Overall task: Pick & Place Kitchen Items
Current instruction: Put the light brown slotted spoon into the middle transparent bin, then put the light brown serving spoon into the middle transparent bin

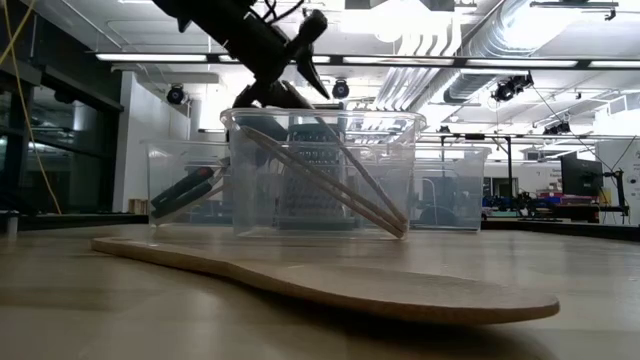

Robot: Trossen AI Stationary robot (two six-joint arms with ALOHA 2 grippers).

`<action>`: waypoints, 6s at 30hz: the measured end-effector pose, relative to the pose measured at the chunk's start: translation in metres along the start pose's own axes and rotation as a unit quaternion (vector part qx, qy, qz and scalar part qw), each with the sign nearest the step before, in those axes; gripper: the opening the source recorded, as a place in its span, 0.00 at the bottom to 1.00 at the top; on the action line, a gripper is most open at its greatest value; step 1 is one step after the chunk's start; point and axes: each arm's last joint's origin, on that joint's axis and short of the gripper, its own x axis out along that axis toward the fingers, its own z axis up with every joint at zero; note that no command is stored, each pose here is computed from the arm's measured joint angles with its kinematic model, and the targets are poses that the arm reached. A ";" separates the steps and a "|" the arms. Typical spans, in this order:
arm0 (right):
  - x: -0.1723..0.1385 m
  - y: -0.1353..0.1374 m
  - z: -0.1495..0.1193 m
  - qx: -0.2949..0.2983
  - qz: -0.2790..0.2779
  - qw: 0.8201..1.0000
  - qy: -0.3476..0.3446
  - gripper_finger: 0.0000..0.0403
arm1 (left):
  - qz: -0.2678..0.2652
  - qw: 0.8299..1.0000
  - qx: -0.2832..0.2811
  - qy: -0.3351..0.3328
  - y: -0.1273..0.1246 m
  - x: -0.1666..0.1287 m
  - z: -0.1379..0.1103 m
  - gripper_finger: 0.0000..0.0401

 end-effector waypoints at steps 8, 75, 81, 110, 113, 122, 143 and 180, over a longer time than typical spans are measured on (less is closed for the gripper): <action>0.000 0.000 -0.001 0.002 0.004 1.000 0.010 0.48 | 0.010 0.999 0.030 0.015 0.002 -0.015 0.007 0.43; 0.001 0.012 -0.008 0.021 0.081 0.987 0.140 0.48 | -0.246 0.714 0.547 0.362 -0.005 -0.119 -0.072 0.68; 0.004 0.016 -0.013 0.012 0.076 0.986 0.148 0.48 | -0.258 0.645 0.604 0.391 -0.007 -0.107 -0.107 0.71; 0.005 0.021 -0.014 0.028 0.089 0.984 0.149 0.48 | -0.200 0.523 0.706 0.433 0.012 -0.063 -0.194 0.64; 0.005 0.022 -0.013 0.031 0.091 0.984 0.148 0.48 | -0.201 0.516 0.708 0.439 0.013 -0.061 -0.198 0.64; 0.005 0.023 -0.013 0.034 0.094 0.984 0.147 0.48 | -0.207 0.504 0.707 0.451 0.016 -0.059 -0.202 0.54; 0.005 0.024 -0.012 0.042 0.104 0.982 0.151 0.48 | -0.207 0.493 0.683 0.497 0.024 -0.058 -0.210 0.24; -0.018 0.021 -0.032 -0.053 0.195 0.907 0.369 0.48 | -0.246 0.693 0.597 0.321 -0.095 -0.116 -0.089 0.23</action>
